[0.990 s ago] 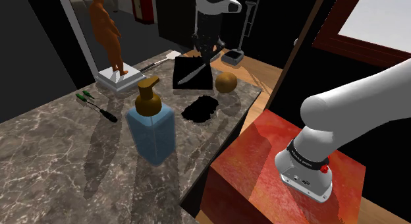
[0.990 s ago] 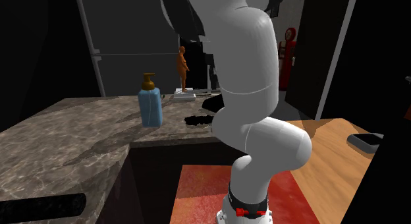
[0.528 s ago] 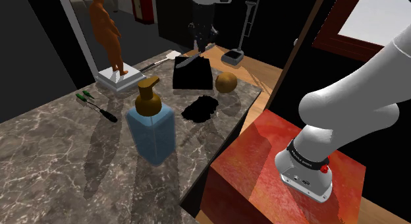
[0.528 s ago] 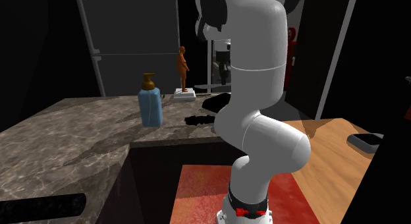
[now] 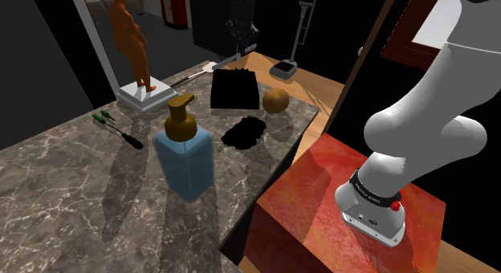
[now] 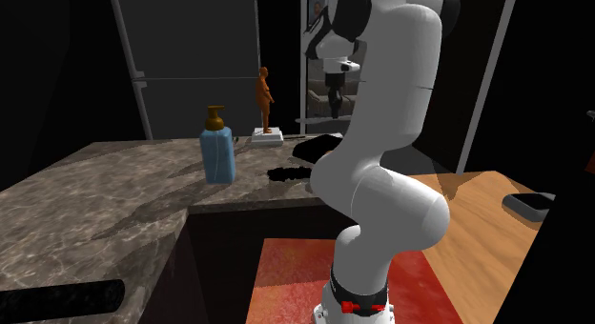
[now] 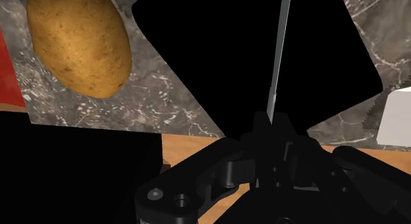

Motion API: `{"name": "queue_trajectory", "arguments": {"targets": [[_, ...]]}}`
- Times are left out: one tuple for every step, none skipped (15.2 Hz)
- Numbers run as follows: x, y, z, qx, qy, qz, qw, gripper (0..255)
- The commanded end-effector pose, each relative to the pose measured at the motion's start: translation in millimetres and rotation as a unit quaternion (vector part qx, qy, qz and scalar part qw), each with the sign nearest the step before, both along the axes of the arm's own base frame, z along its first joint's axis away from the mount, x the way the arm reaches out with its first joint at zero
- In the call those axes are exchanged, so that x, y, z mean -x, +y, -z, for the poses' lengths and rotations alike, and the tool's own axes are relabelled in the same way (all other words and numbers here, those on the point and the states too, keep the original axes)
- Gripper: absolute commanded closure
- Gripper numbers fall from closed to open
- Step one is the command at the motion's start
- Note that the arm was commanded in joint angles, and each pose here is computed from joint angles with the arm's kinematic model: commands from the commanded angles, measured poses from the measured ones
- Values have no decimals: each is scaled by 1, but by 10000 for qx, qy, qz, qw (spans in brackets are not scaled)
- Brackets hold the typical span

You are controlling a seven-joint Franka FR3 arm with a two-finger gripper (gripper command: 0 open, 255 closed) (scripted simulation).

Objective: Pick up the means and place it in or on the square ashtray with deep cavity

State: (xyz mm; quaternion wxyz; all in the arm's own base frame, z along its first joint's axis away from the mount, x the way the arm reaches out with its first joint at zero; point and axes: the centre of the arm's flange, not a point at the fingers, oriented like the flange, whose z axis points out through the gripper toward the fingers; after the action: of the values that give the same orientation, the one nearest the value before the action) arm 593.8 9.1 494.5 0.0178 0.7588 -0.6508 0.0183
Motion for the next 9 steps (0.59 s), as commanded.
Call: {"name": "queue_trajectory", "arguments": {"targets": [[-3, -3, 8, 5, -2, -2, 10000, 255], [-3, -3, 14, 5, -2, -2, 10000, 255], [-3, -3, 19, 5, -2, -2, 10000, 255], [-3, -3, 24, 5, -2, -2, 10000, 255], [-3, -3, 29, 5, -2, -2, 10000, 255], [-3, -3, 35, 5, -2, -2, 10000, 255], [-3, -3, 40, 5, -2, -2, 10000, 255], [-3, -3, 45, 5, -2, -2, 10000, 255], [-3, -3, 50, 5, -2, -2, 10000, 255]]}}
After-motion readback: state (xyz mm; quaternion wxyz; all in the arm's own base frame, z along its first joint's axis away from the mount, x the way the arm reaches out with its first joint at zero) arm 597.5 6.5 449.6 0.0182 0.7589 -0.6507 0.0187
